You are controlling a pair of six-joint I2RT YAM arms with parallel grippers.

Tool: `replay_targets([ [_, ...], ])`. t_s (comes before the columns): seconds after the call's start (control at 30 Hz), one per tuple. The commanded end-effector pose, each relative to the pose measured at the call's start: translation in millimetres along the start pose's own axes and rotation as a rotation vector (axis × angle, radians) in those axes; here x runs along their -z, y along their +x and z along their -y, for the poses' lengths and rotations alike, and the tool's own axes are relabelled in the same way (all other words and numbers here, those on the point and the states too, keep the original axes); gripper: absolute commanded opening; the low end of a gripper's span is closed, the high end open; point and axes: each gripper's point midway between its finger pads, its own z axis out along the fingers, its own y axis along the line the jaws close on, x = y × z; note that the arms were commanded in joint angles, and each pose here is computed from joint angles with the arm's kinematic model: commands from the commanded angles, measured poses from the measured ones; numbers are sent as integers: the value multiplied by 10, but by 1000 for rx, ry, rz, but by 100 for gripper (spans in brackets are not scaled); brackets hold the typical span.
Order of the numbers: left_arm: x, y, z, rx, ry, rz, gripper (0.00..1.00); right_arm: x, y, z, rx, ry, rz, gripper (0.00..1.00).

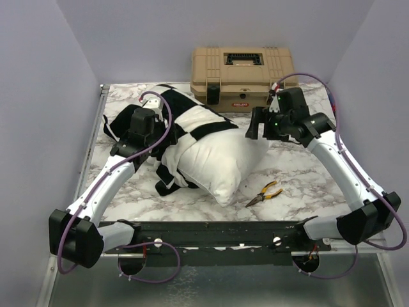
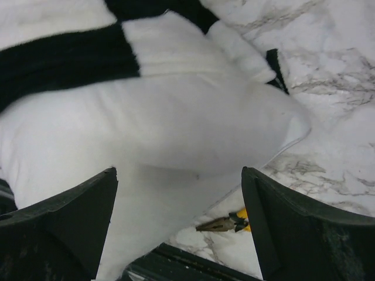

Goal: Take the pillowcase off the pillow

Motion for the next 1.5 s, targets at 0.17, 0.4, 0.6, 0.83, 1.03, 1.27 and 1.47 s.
replay_targets([
  [0.17,48,-31,10,-25,-3,36,74,-423,-490,573,-267,-57,75,92],
  [0.4,61,-23,73,-33,21,35,74,-902,-21,398,-308,-248,-106,87],
  [0.6,73,-27,124,-36,46,34,74,-825,192,36,-260,-401,-130,87],
  [0.83,111,-58,206,-62,71,46,74,-685,333,-420,-178,-525,-130,65],
  [1.03,160,-154,383,-71,132,59,74,-609,397,-609,-124,-564,-120,29],
  [1.27,330,-458,849,-102,260,95,74,-571,503,-649,-105,-576,-112,6],
  [1.47,251,-480,1313,-199,342,32,74,-500,503,-643,-76,-554,-79,0],
])
